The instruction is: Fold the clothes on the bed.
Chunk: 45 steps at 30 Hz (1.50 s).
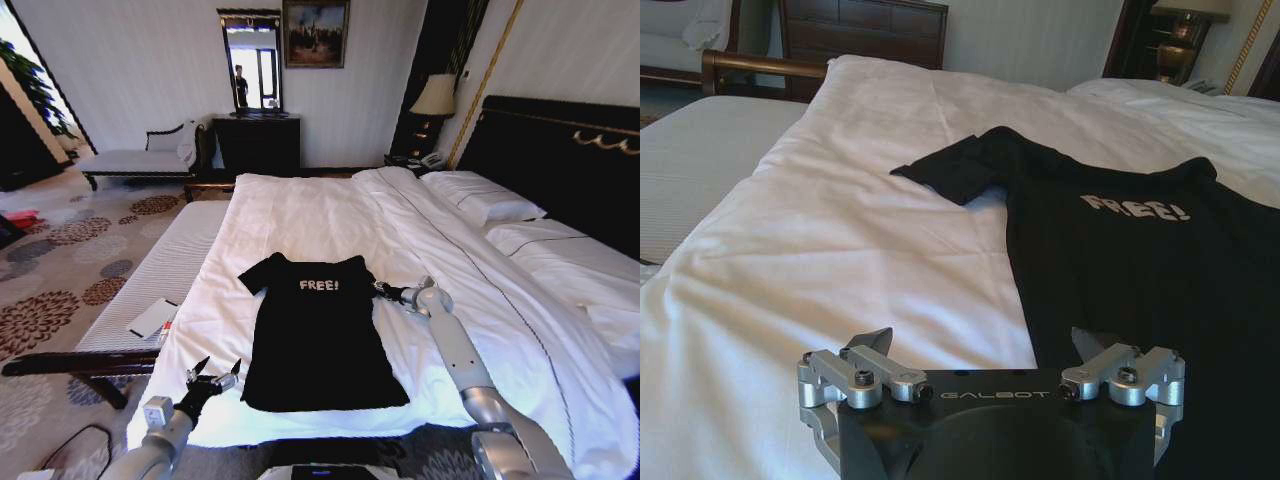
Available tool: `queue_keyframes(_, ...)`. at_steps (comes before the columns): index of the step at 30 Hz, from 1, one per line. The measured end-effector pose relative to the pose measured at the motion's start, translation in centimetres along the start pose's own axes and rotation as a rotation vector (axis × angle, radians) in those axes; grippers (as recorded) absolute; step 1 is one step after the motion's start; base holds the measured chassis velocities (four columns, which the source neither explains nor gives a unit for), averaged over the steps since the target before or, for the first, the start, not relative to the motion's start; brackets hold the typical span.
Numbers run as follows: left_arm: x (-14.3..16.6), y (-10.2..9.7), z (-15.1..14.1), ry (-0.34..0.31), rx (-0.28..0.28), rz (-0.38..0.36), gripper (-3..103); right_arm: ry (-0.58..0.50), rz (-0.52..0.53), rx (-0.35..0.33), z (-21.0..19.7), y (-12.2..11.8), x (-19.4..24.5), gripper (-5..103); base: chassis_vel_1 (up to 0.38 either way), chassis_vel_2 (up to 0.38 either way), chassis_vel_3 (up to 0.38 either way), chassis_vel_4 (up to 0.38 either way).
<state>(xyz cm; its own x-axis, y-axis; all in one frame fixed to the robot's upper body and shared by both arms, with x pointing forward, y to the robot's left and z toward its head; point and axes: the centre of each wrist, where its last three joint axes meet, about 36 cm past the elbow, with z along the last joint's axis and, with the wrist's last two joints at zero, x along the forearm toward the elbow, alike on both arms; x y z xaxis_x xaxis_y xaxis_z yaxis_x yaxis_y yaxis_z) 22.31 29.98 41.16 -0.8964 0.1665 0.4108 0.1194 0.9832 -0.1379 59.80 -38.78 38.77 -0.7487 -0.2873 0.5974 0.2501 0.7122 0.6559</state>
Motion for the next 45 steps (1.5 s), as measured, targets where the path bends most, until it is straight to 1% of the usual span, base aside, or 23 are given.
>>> queue_keyframes(1,0.0,0.0,0.0,0.000,0.000,0.000,100,0.000,0.000,0.000,0.0,0.0,0.0,38,0.000,0.000,0.000,0.000)
queue_keyframes(3,0.0,0.1,0.1,0.002,0.000,-0.002,100,-0.022,0.008,0.020,0.0,-0.3,-0.2,27,0.000,0.000,0.000,0.000)
queue_keyframes(4,0.0,0.1,0.2,0.002,0.000,-0.003,100,-0.045,0.012,0.044,0.1,-0.5,-0.3,27,0.000,0.000,0.000,0.000)
queue_keyframes(6,-0.1,0.2,0.2,0.002,0.001,-0.004,100,-0.098,0.001,0.103,0.3,-0.7,-0.5,16,0.000,0.000,0.000,0.000)
queue_keyframes(7,-0.1,0.2,0.2,0.002,0.001,-0.004,100,-0.098,0.001,0.103,0.3,-0.7,-0.5,16,0.000,0.000,0.000,0.000)
queue_keyframes(8,-0.1,0.2,0.2,0.001,0.001,-0.004,100,-0.110,-0.005,0.123,0.4,-0.7,-0.6,12,0.000,0.000,0.000,0.000)
queue_keyframes(9,-0.1,0.2,0.2,0.000,0.001,-0.004,100,-0.116,-0.007,0.139,0.5,-0.7,-0.6,12,0.000,0.000,0.000,0.000)
queue_keyframes(11,-0.2,0.2,0.1,-0.004,0.002,-0.004,100,-0.129,-0.010,0.163,0.6,-0.6,-0.7,2,0.000,0.000,0.000,0.000)
queue_keyframes(13,-0.2,0.3,0.0,-0.006,0.003,-0.005,100,-0.138,-0.010,0.173,0.6,-0.5,-0.6,2,0.000,0.000,0.000,0.000)
queue_keyframes(16,-0.3,0.4,-0.1,-0.010,0.009,-0.006,100,-0.199,-0.015,0.238,0.4,-0.7,-0.2,2,0.000,0.000,0.000,0.000)
queue_keyframes(17,-0.3,0.4,-0.1,-0.010,0.009,-0.006,100,-0.199,-0.015,0.238,0.4,-0.7,-0.2,2,0.000,0.000,0.000,0.000)
queue_keyframes(21,-0.5,0.4,0.0,-0.012,0.012,-0.005,100,-0.308,-0.034,0.328,0.2,-1.2,0.6,2,0.000,0.000,0.000,0.000)
queue_keyframes(29,-0.6,0.4,0.0,-0.014,0.014,-0.003,100,-0.357,-0.002,0.418,0.9,-3.1,0.7,2,0.000,0.000,0.000,0.000)
queue_keyframes(32,-0.5,0.4,0.0,-0.013,0.014,-0.004,100,-0.372,-0.002,0.431,1.3,-3.3,0.4,2,0.000,0.000,0.000,0.000)
queue_keyframes(36,-0.4,0.5,0.1,-0.011,0.014,-0.007,100,-0.361,0.007,0.444,1.9,-3.4,0.4,2,0.000,0.000,0.000,0.000)
queue_keyframes(38,-0.4,0.6,0.1,-0.011,0.015,-0.008,100,-0.295,0.043,0.480,3.0,-3.8,0.8,-2,0.000,0.000,0.000,0.000)
queue_keyframes(39,-0.5,0.6,0.0,-0.014,0.017,-0.007,100,-0.245,0.065,0.483,3.7,-3.9,1.0,2,0.000,0.000,0.000,0.000)
queue_keyframes(40,-0.5,0.6,0.0,-0.014,0.017,-0.007,100,-0.245,0.065,0.483,3.7,-3.9,1.0,2,0.000,0.000,0.000,0.000)
queue_keyframes(41,-0.6,0.6,-0.1,-0.016,0.018,-0.006,100,-0.209,0.079,0.486,4.3,-4.1,1.4,7,0.000,0.000,0.000,0.000)
queue_keyframes(42,-0.6,0.6,-0.1,-0.017,0.019,-0.005,100,-0.180,0.091,0.491,5.0,-4.3,1.6,7,0.000,0.000,0.000,0.000)
queue_keyframes(43,-0.7,0.6,-0.1,-0.017,0.019,-0.004,100,-0.164,0.099,0.497,5.6,-4.5,1.9,13,0.000,0.000,0.000,0.000)
queue_keyframes(44,-0.7,0.6,-0.1,-0.017,0.019,-0.004,100,-0.164,0.099,0.497,5.6,-4.5,1.9,13,0.000,0.000,0.000,0.000)
queue_keyframes(45,-0.7,0.6,-0.1,-0.016,0.020,-0.003,100,-0.155,0.110,0.502,6.3,-4.7,2.3,19,0.000,0.000,0.000,0.000)
